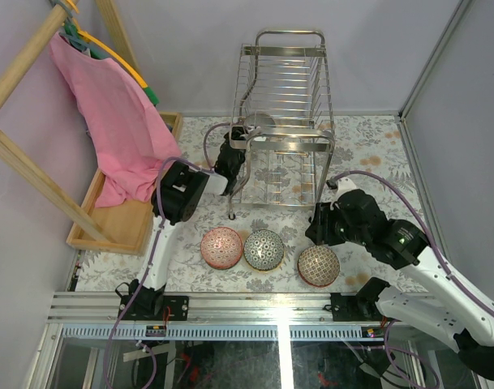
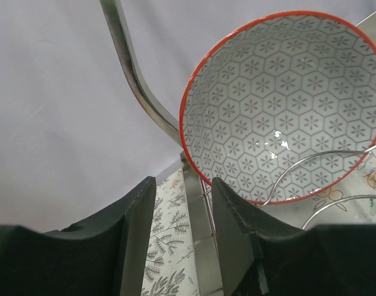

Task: Load the bowls into the dish rack
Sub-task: Place the bowl in the dish rack, then pick up the bowl from the center of the board.

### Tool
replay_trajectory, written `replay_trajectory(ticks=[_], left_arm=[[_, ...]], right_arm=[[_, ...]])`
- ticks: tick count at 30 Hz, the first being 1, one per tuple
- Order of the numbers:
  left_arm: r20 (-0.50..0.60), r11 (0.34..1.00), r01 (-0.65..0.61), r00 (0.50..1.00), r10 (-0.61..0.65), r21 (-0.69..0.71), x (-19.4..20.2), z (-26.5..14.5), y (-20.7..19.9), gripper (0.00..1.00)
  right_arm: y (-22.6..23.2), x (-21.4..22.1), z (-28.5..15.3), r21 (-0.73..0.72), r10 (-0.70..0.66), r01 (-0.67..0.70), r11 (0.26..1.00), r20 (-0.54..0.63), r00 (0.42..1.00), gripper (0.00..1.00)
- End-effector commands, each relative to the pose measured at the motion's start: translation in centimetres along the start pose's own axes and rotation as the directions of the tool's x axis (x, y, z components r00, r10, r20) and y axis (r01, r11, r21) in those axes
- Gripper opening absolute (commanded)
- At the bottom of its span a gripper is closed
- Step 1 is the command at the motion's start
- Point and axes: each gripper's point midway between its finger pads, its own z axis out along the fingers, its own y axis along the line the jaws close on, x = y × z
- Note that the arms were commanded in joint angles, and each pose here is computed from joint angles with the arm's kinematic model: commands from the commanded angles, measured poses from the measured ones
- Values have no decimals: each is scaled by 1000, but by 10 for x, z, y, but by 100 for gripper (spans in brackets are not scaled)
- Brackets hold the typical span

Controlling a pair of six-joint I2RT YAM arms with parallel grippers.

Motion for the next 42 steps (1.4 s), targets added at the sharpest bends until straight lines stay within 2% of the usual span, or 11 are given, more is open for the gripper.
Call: replay_trajectory(ticks=[1,2,5,13,19,24,28,33,35,38,42], left_arm=[[32,997,17,999,-15,-75,-22,1,29,42],[33,996,19,999,-16,-82,-24,0,32,44],[33,994,24,999,-21,-111,-28,-1,42,58],[25,982,48,999,-44,-182,-47,-13,77,66],[-99,970,2,995,-27,-245,-17,-36,91,76],[-187,945,49,976,-114,-325,10,-68,112,80],[-268,906,43,948,-169,-420,32,-93,129,87],[-295,841,81,915,-275,-535,38,-115,157,99],[-308,814,101,893,-327,-572,41,-123,166,100],[-321,758,129,851,-415,-639,44,-144,176,100],[-350,666,138,763,-544,-733,46,-176,189,100]], right_arm=[[7,-2,-4,-41,-16,17,999,16,1000,48],[7,-2,-4,-41,-14,14,999,15,1000,49],[7,-2,-6,-42,-11,12,999,19,1000,49],[9,-4,-16,-60,6,-4,998,39,999,49],[11,-3,-24,-78,21,-17,997,50,999,56],[13,-6,-33,-86,22,-18,996,52,998,63],[18,-9,-43,-113,39,-32,993,63,997,66],[20,-7,-54,-134,63,-54,990,66,996,69],[21,-5,-57,-142,73,-63,988,62,995,71],[21,-3,-60,-150,82,-71,986,63,995,76],[22,-5,-68,-160,93,-79,984,82,992,85]])
